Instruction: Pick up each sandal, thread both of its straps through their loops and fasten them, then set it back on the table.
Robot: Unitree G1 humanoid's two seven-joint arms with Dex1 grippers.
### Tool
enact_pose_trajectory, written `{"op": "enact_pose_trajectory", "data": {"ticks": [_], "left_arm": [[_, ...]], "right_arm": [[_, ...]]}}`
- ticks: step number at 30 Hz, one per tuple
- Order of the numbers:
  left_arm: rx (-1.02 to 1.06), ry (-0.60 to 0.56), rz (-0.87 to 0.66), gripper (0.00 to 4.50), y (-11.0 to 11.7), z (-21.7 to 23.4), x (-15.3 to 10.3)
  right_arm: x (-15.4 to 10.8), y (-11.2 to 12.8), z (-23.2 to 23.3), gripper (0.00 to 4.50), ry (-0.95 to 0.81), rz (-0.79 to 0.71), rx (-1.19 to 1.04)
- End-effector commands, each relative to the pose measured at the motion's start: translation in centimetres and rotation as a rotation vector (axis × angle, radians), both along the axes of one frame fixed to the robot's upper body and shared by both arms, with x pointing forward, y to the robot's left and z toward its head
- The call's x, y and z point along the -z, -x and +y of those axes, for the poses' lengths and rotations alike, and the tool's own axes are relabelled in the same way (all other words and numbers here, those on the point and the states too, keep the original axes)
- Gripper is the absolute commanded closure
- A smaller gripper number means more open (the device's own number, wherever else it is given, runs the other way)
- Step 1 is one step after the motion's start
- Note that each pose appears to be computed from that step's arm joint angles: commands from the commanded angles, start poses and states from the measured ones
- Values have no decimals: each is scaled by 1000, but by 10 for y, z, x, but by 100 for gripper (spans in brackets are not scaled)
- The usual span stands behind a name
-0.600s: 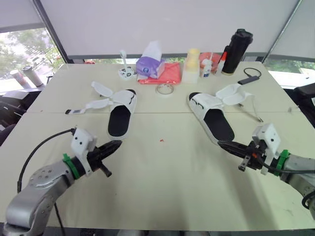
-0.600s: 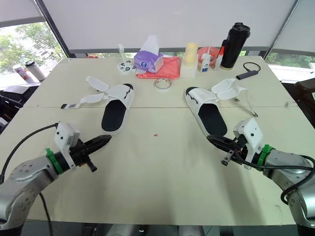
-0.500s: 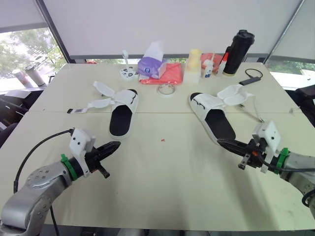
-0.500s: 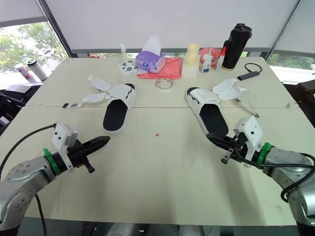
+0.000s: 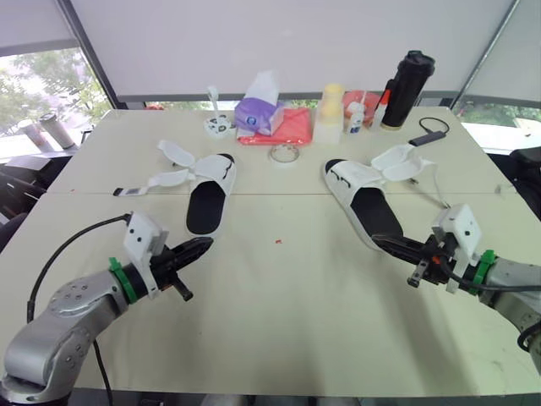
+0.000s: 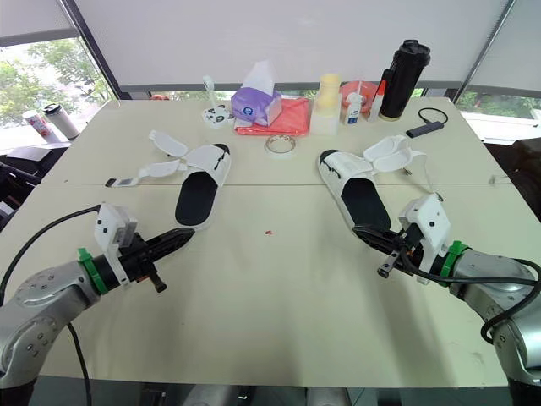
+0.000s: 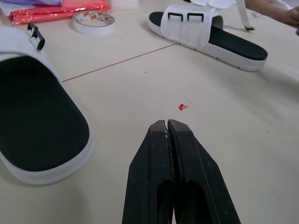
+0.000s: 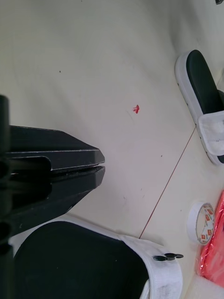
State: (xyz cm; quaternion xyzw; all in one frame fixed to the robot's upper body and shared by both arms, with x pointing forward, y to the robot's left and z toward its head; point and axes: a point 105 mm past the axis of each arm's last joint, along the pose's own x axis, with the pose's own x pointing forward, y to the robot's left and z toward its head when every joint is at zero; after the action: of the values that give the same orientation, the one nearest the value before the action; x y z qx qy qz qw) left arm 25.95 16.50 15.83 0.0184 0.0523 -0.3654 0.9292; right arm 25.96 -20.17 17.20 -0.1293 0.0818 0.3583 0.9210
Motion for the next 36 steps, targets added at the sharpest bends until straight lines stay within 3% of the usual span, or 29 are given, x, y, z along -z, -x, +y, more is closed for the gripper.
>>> {"op": "enact_pose_trajectory", "data": {"ticks": [1,12,15,22,27,36], "left_arm": [[4,10,-21,447,-1,-2,-7],[2,34,-12,447,-1,-5,-6],[1,34,-12,450,-1,-5,-5],[5,41,-16,450,-3,-6,-5],[8,51,-24,450,-5,-9,-5],[9,72,-38,450,-6,-17,-5]], "right_arm": [[-7,3,7,448,16,-29,-26],[-7,2,5,448,8,-24,-12],[-10,-3,2,360,-53,-10,31],[-9,-19,4,4,-211,82,142],[-12,-34,18,4,-383,174,194],[3,-99,13,4,-797,490,519]]}}
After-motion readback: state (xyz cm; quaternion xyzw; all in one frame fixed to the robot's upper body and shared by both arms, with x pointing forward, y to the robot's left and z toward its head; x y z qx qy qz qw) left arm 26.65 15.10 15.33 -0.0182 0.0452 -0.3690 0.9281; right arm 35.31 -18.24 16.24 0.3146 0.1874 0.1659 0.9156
